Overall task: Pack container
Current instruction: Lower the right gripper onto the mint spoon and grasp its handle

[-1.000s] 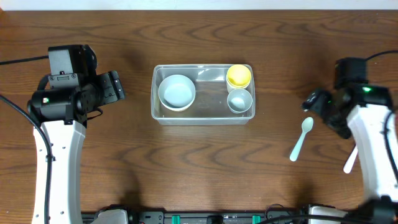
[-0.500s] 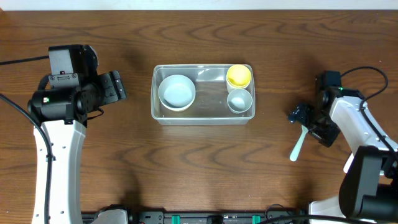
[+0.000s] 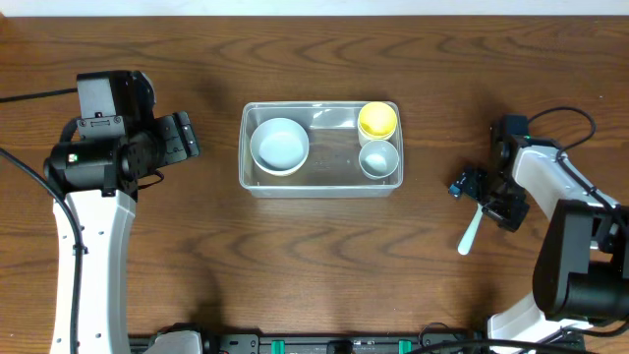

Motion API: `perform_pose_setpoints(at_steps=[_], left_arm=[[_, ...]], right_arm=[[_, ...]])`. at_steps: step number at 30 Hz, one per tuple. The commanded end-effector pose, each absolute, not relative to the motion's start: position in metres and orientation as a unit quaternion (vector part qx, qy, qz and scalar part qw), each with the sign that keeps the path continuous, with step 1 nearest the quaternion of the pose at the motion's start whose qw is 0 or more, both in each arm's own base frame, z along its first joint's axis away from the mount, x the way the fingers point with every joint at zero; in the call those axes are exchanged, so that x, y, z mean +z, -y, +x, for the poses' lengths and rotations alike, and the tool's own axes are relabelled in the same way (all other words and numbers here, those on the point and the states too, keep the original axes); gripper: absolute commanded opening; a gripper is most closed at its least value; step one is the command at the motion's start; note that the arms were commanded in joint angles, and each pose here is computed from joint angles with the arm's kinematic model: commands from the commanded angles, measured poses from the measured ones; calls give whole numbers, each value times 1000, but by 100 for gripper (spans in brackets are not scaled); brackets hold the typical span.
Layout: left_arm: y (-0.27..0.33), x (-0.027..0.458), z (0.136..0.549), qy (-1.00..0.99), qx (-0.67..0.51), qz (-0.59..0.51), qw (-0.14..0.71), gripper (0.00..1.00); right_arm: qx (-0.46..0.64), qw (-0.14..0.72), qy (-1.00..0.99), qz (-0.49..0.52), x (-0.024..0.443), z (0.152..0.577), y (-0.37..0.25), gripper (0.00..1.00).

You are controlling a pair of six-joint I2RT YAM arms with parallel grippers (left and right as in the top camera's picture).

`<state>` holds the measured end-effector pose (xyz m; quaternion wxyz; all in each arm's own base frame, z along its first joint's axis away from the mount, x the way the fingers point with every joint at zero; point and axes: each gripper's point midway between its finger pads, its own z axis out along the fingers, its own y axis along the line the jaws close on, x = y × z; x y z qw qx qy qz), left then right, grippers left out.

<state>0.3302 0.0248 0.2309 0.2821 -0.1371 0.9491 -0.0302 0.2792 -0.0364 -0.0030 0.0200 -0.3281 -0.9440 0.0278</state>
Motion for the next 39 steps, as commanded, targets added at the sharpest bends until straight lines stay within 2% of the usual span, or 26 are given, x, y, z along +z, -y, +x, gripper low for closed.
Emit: perform_pose_setpoints(at_steps=[1, 7, 12, 16, 28, 39], left_arm=[[-24, 225, 329, -951, -36, -145, 272, 84], [-24, 225, 329, -951, -36, -145, 272, 84], [-24, 225, 329, -951, -36, -145, 272, 84], [-24, 225, 329, -951, -36, -145, 271, 84], [-24, 224, 327, -952, -36, -145, 268, 84], [-24, 224, 327, -952, -36, -145, 268, 84]], right_arm=[[31, 28, 951, -307, -10, 278, 32, 99], [29, 32, 951, -306, -11, 278, 30, 98], [27, 46, 953, -299, -11, 271, 28, 91], [29, 55, 952, -298, -14, 264, 28, 80], [30, 57, 952, -298, -42, 242, 26, 76], [29, 55, 953, -297, -43, 242, 26, 62]])
